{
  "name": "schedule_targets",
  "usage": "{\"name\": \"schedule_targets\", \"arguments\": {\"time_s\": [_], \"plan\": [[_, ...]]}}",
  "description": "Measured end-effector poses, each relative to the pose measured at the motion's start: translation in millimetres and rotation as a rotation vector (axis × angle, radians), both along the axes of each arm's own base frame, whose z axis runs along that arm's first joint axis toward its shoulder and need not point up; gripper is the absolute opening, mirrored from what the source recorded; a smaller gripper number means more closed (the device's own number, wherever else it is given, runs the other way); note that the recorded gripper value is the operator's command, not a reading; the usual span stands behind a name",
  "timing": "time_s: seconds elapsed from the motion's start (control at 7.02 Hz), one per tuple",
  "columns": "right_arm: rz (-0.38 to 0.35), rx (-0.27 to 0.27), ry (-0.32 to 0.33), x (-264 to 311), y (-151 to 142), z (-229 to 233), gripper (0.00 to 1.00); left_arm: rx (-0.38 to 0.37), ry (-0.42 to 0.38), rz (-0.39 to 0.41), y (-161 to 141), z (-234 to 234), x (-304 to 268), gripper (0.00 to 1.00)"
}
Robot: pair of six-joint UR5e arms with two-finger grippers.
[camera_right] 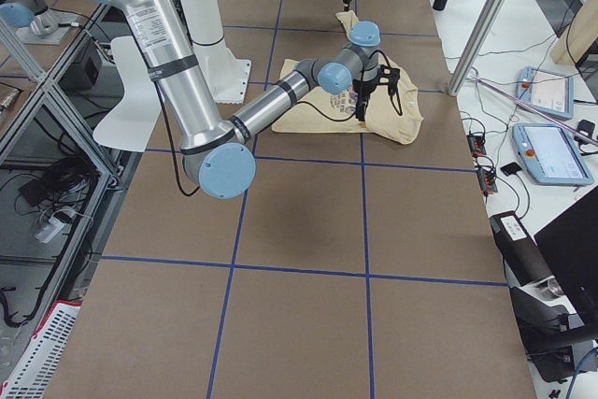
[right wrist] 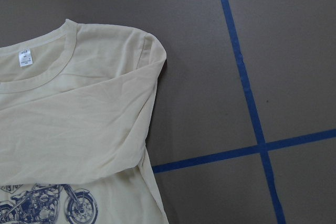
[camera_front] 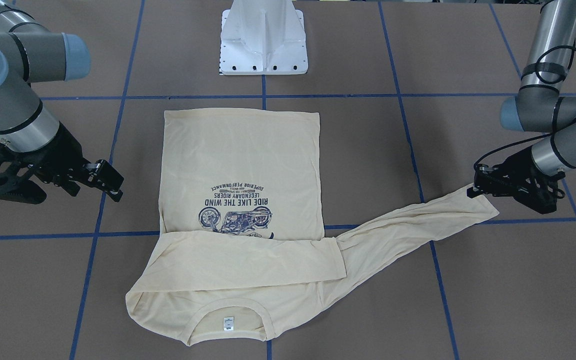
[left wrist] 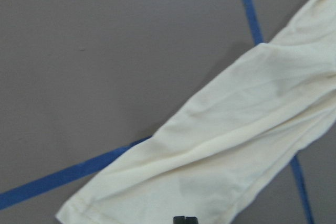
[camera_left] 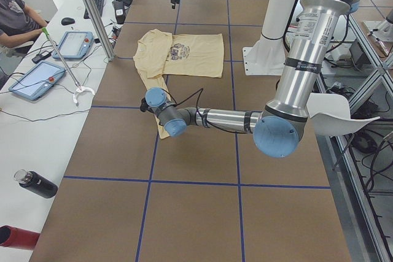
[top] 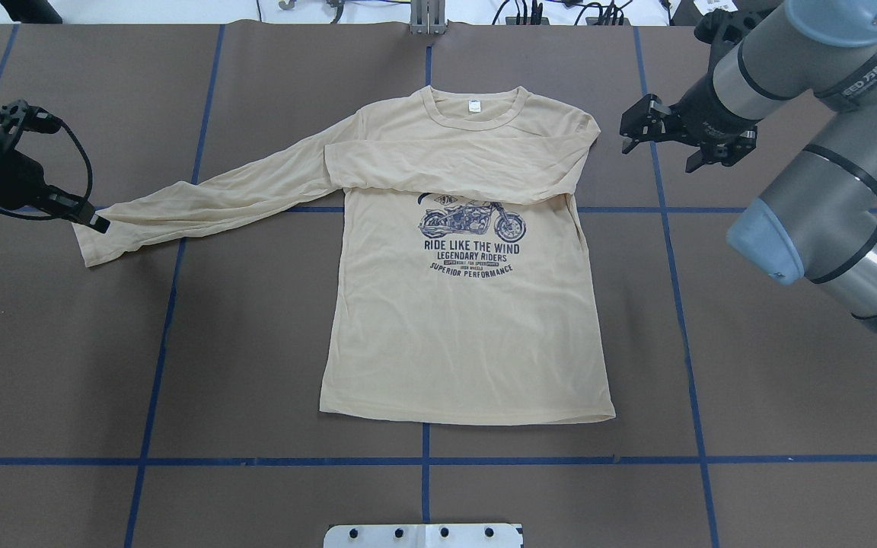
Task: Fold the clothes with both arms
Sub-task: 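Grasp the sleeve cuff with the left gripper and hold it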
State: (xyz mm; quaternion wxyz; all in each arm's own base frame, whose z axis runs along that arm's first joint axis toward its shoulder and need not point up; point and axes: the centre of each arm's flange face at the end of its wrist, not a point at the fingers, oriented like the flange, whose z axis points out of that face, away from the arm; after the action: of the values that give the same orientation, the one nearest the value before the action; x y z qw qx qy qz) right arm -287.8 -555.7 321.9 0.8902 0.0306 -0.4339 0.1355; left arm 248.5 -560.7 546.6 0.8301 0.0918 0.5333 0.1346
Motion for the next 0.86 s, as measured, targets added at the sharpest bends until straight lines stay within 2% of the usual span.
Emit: {"name": "schedule_targets", "arguments": {"time_s": [0.29,0.43,0.86], "plan": [[-0.001,0.005,0.007,5,1,5,1.00,0.033,-0.045,-0.015,-5,18,-2,0.39],[0.002,0.001,0.011,8,2,9,1.00,0.055,-0.068,0.001,-8,34,-3,0.42],[0.009,-0.002,0.019,14,5,17,1.00,0.066,-0.111,0.002,-17,74,-28,0.37]]}}
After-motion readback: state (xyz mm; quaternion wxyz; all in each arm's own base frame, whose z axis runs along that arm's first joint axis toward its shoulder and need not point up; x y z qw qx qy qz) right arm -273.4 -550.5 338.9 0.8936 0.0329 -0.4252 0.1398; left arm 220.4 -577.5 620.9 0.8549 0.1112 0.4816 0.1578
